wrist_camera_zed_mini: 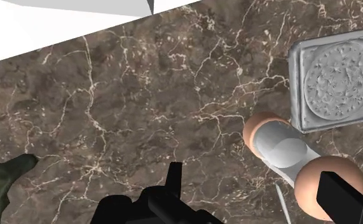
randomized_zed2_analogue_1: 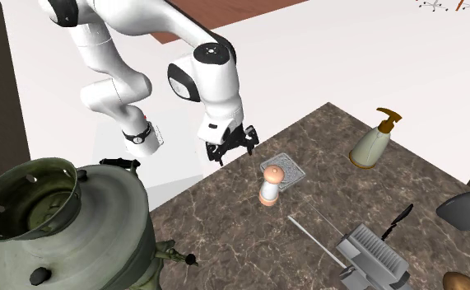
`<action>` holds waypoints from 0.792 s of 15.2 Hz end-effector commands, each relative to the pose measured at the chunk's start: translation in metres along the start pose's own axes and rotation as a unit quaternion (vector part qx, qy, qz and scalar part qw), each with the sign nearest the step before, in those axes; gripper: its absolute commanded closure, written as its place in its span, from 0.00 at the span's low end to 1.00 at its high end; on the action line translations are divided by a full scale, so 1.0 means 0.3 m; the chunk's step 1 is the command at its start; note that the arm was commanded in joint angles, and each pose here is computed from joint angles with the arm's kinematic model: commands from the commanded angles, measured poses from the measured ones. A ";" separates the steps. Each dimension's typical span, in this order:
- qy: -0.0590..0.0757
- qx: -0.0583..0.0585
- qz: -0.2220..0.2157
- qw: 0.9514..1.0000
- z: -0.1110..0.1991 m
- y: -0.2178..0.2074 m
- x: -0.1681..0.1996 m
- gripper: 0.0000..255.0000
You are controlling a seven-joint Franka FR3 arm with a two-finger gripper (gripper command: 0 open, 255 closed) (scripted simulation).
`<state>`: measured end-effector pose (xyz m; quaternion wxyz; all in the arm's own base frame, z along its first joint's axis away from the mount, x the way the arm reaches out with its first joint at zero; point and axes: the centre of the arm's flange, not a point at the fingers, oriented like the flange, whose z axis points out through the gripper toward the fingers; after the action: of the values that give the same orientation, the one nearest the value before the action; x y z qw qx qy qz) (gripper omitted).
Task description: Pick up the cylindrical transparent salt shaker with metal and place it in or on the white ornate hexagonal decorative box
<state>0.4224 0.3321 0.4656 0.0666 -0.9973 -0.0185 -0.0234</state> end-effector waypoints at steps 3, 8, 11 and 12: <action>-0.004 0.007 0.004 1.000 0.071 -0.144 0.054 0.00; -0.010 0.015 0.008 1.000 0.157 -0.328 0.121 0.00; -0.010 0.016 0.008 1.000 0.194 -0.332 0.122 0.00; -0.010 0.016 0.008 1.000 0.211 -0.332 0.121 0.00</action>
<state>0.4569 0.4382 0.4231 0.0820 -0.9965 -0.0115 -0.0125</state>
